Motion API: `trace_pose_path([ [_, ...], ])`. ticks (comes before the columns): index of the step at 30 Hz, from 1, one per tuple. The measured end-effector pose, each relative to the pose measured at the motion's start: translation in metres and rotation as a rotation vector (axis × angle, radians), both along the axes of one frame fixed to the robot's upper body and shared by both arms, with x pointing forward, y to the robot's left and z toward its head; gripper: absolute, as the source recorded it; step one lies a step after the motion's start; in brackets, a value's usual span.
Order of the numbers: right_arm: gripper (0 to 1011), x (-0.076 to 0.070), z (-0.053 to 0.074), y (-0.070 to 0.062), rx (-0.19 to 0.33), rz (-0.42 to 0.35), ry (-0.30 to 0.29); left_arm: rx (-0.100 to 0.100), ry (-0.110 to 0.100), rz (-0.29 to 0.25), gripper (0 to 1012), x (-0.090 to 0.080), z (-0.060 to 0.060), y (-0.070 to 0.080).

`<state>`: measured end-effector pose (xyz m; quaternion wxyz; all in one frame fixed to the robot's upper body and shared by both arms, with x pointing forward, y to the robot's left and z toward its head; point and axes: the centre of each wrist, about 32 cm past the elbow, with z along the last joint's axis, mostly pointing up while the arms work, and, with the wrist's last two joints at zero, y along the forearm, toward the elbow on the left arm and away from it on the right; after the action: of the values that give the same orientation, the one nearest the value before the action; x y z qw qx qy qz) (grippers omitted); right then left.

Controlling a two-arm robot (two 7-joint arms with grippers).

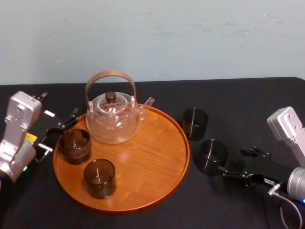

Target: Pick up the glass from the table and place it on the tray.

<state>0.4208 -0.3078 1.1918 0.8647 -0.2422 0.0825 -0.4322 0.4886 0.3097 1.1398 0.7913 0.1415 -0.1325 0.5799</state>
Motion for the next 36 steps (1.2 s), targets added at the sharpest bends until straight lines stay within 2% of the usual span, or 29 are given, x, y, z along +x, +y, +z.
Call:
trace_pose_path([
  [24,1002,0.027,-0.001,0.010,-0.004,0.018,0.009,0.000,0.000,0.000,1001,0.000,0.000,0.000],
  [36,1002,0.033,-0.003,0.016,-0.003,0.036,0.019,0.000,0.000,0.000,1001,0.000,0.000,0.000],
])
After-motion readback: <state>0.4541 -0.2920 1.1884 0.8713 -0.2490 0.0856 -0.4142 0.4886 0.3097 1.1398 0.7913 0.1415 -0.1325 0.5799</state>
